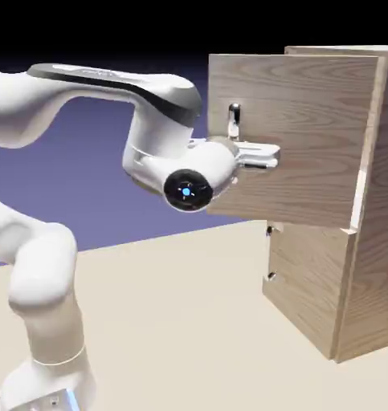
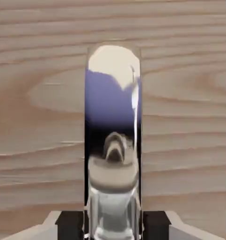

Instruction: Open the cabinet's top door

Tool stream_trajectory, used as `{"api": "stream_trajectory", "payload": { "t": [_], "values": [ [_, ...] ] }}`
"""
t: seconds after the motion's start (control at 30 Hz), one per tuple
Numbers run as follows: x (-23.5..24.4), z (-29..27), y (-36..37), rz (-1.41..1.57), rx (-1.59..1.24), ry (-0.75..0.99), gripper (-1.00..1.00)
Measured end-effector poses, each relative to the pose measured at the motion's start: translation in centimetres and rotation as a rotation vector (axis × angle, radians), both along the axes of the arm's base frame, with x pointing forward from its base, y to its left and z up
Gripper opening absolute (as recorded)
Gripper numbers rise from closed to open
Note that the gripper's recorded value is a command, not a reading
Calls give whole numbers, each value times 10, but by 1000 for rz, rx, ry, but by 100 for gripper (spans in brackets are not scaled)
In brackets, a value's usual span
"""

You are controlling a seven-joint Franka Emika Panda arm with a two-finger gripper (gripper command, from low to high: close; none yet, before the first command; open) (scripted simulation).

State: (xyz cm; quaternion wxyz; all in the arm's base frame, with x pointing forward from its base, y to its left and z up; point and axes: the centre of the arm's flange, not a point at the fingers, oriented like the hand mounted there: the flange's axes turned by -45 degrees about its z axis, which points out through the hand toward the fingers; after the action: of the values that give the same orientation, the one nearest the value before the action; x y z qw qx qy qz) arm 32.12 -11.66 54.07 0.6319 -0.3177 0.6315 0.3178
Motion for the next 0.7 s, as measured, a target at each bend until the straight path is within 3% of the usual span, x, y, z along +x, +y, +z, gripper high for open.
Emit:
{"api": "stream_trajectory", "payload": {
  "t": [0.7],
  "values": [
    [22, 0, -145, 517, 0, 0, -100]
  ]
}}
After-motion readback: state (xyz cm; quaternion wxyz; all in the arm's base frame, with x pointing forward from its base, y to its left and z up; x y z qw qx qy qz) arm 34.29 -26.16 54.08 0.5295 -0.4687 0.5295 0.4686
